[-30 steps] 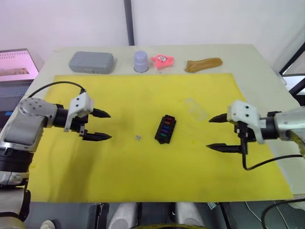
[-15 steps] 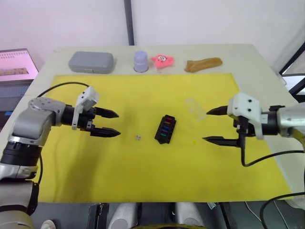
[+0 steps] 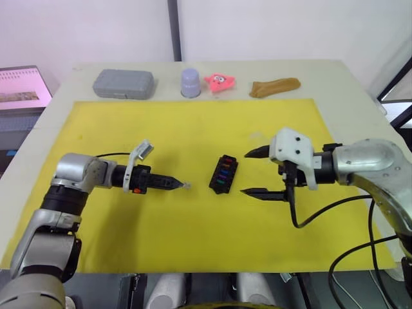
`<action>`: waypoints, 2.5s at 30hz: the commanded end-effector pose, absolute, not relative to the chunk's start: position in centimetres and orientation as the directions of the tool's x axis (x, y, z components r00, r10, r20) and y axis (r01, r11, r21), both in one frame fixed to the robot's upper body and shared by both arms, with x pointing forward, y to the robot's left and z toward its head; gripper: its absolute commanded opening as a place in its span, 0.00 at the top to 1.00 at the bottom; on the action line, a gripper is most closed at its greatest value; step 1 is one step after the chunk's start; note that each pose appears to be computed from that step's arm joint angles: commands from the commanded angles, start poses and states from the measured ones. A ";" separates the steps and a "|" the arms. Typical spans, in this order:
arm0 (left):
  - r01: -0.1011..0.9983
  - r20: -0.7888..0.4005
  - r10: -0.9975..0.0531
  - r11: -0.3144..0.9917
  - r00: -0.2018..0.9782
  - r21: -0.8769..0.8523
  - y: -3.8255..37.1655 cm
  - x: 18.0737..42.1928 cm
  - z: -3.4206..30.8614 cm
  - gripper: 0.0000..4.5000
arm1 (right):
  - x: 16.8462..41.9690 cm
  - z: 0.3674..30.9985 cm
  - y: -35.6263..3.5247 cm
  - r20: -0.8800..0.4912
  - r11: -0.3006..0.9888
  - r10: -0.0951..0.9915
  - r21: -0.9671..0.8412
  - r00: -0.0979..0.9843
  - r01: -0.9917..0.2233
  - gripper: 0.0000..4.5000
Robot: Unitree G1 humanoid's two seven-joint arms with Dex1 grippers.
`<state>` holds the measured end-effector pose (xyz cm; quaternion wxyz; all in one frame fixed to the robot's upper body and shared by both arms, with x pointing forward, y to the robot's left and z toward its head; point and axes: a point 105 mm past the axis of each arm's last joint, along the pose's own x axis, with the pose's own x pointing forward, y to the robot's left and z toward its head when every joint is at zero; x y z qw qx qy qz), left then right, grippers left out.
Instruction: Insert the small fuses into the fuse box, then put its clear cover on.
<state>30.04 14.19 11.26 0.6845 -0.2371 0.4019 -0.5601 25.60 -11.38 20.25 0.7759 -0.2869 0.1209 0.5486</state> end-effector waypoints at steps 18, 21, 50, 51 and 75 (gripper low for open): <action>0.586 -0.291 -0.956 0.223 -0.023 -0.779 10.7 30.6 9.6 0.05 | 25.2 21.3 -10.9 -0.474 0.245 0.779 -0.372 0.410 -0.895 0.00; 0.586 -0.291 -0.956 0.219 -0.031 -0.780 10.6 30.6 9.4 0.28 | 25.2 21.3 -10.9 -0.475 0.250 0.776 -0.374 0.415 -0.893 0.00; 0.659 -0.405 -0.914 0.293 -0.019 -0.693 12.0 31.0 7.3 0.74 | 25.8 21.1 -10.9 -0.466 0.269 0.774 -0.372 0.429 -0.888 0.00; 0.661 -0.405 -0.914 0.295 -0.015 -0.690 11.9 31.1 7.2 0.66 | 25.8 21.1 -10.9 -0.465 0.270 0.773 -0.373 0.430 -0.888 0.00; 0.682 -0.370 -0.924 0.211 -0.094 -0.700 10.1 30.6 7.3 0.66 | 26.0 21.0 -11.2 -0.466 0.285 0.760 -0.387 0.453 -0.877 0.00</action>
